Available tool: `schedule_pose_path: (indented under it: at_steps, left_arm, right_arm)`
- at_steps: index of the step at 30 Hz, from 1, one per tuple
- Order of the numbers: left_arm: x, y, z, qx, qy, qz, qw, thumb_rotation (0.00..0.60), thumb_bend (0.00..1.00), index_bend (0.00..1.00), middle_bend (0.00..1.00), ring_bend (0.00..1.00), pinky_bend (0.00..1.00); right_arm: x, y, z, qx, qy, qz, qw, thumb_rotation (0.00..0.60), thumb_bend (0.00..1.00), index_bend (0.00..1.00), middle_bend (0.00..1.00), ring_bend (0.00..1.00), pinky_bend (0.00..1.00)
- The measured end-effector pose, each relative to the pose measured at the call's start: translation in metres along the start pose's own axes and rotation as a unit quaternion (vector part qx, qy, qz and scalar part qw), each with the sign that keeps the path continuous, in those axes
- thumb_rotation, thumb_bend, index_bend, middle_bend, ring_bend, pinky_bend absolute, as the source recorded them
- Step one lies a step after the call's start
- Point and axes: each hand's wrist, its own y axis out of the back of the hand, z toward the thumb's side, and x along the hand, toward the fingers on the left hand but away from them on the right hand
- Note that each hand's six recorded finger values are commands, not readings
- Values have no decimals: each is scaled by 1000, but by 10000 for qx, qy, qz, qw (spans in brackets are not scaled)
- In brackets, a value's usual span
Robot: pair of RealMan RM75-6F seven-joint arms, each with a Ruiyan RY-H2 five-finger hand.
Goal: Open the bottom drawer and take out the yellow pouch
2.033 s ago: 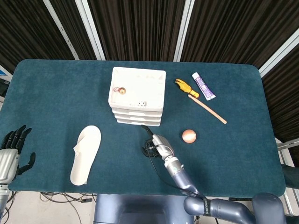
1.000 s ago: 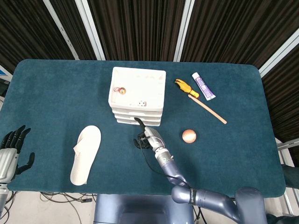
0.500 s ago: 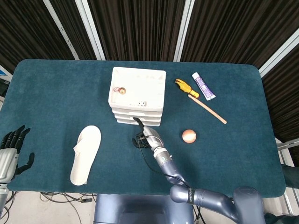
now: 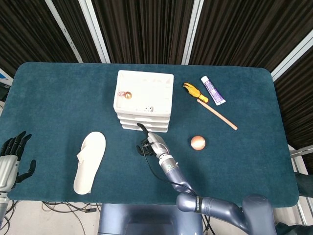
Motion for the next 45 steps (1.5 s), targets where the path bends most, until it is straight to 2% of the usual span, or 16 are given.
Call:
schedule_pose_path:
  at_steps: [33,45]
  left_arm:
    - [1,1,-2,6,71,23,10000,600,465,54,0,0,0]
    - [1,1,-3,16,76,19,10000,600,466,54,0,0,0]
  right_arm:
    - [-11,-4,8,37,65,133,9999,600,515,0,834,930,943]
    - [-7,-9,10,79,130,251,9996,600,516,63,833,930,943]
